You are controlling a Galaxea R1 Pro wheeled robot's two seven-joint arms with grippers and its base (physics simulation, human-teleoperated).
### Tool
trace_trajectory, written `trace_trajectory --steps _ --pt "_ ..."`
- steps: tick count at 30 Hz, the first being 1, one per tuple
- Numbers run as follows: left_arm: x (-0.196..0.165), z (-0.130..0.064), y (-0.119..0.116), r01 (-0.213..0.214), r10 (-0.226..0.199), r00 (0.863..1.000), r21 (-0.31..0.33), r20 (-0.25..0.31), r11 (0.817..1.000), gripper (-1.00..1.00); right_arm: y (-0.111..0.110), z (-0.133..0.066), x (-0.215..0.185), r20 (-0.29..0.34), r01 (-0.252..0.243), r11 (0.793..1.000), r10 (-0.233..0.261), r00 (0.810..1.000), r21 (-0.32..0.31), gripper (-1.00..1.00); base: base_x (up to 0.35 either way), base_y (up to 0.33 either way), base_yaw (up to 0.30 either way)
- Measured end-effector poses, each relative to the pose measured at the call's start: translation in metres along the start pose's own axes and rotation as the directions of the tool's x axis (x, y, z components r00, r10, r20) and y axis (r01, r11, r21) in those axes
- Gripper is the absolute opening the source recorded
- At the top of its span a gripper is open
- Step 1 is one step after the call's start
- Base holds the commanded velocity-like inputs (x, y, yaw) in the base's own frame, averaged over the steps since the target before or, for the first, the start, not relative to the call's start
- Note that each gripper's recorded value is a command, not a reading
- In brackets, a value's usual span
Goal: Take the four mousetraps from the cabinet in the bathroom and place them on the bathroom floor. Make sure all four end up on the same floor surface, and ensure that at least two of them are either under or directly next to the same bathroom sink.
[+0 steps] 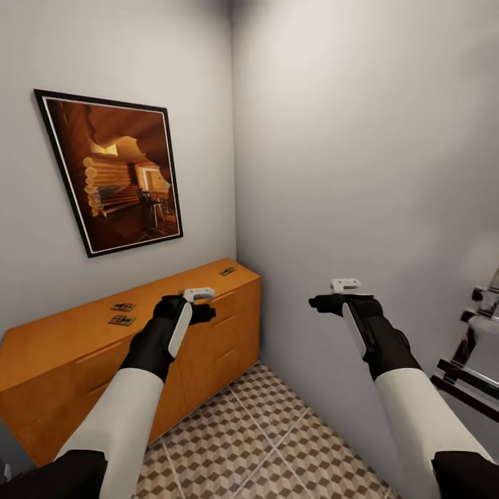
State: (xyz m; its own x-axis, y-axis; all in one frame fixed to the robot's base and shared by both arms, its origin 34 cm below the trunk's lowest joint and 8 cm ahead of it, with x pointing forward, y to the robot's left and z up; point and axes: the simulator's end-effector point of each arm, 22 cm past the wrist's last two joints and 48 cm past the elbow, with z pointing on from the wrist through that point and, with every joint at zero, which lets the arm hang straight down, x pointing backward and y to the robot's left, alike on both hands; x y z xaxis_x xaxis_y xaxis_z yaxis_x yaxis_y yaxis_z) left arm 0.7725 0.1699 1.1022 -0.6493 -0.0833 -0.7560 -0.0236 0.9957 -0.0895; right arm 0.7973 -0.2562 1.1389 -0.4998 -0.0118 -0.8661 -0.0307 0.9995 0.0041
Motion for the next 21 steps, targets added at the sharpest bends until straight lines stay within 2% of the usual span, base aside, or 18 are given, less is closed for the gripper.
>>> trace_trajectory --steps 9,21 --pt "0.0047 0.0016 0.0020 -0.001 0.001 1.000 -0.008 -0.006 1.000 1.00 0.0008 -0.0002 -0.0001 0.000 0.002 1.000 -0.002 1.000 -0.001 1.00 0.297 0.021 0.000" --pt "0.0085 0.0031 0.0016 0.001 -0.001 1.000 -0.005 -0.015 1.000 1.00 0.0014 -0.0001 -0.0003 0.001 0.002 1.000 -0.002 1.000 -0.002 1.00 0.318 0.098 0.000"
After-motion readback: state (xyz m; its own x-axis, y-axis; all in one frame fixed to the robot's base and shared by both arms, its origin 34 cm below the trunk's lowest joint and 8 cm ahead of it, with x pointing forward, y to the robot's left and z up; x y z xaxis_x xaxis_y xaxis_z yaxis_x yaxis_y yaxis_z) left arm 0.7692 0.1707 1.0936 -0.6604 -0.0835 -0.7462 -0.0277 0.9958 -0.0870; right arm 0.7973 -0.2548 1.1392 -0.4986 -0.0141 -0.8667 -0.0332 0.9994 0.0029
